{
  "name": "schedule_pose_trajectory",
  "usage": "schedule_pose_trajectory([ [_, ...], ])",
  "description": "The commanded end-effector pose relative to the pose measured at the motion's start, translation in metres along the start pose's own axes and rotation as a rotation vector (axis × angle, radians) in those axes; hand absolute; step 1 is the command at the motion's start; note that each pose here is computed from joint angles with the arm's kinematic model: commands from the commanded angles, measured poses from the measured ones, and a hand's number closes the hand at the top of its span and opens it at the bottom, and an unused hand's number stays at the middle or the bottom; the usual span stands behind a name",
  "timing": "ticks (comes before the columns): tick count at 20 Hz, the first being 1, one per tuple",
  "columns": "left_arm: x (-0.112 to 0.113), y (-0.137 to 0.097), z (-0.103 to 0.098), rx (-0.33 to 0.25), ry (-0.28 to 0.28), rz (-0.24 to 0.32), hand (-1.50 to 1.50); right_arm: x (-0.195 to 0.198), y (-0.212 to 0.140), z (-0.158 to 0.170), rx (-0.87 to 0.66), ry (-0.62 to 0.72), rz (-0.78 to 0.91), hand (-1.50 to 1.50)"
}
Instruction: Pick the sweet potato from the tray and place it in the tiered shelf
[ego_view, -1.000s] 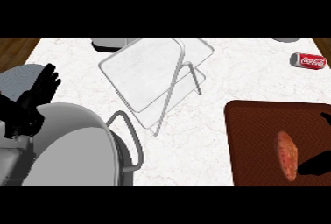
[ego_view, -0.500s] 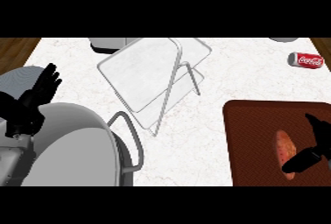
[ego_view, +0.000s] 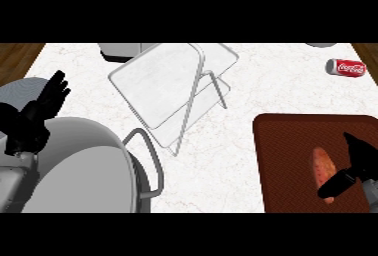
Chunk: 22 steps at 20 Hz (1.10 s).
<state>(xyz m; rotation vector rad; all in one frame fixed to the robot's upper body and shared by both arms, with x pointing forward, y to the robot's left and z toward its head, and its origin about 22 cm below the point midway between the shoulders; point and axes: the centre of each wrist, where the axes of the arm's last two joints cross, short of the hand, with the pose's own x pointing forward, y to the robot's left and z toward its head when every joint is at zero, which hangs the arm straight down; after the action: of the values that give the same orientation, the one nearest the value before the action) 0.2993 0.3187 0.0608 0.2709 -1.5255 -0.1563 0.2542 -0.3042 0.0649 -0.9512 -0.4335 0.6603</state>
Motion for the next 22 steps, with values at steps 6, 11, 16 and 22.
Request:
schedule_pose_trajectory([
  [6, -0.060, -0.054, 0.040, -0.215, 0.174, 0.014, 0.00, 0.006, 0.018, -0.009, 0.016, 0.134, 0.049, -1.50],
  [11, -0.057, -0.062, 0.031, -0.204, 0.173, 0.017, 0.00, 0.004, 0.014, -0.015, 0.033, 0.127, 0.065, -1.50],
  [16, -0.052, -0.056, 0.033, -0.210, 0.151, 0.010, 0.00, 0.001, 0.037, -0.023, 0.047, 0.140, 0.084, -1.50],
  [22, -0.059, -0.052, 0.038, -0.226, 0.169, 0.019, 0.00, 0.009, 0.046, -0.022, 0.044, 0.045, 0.099, 1.50],
])
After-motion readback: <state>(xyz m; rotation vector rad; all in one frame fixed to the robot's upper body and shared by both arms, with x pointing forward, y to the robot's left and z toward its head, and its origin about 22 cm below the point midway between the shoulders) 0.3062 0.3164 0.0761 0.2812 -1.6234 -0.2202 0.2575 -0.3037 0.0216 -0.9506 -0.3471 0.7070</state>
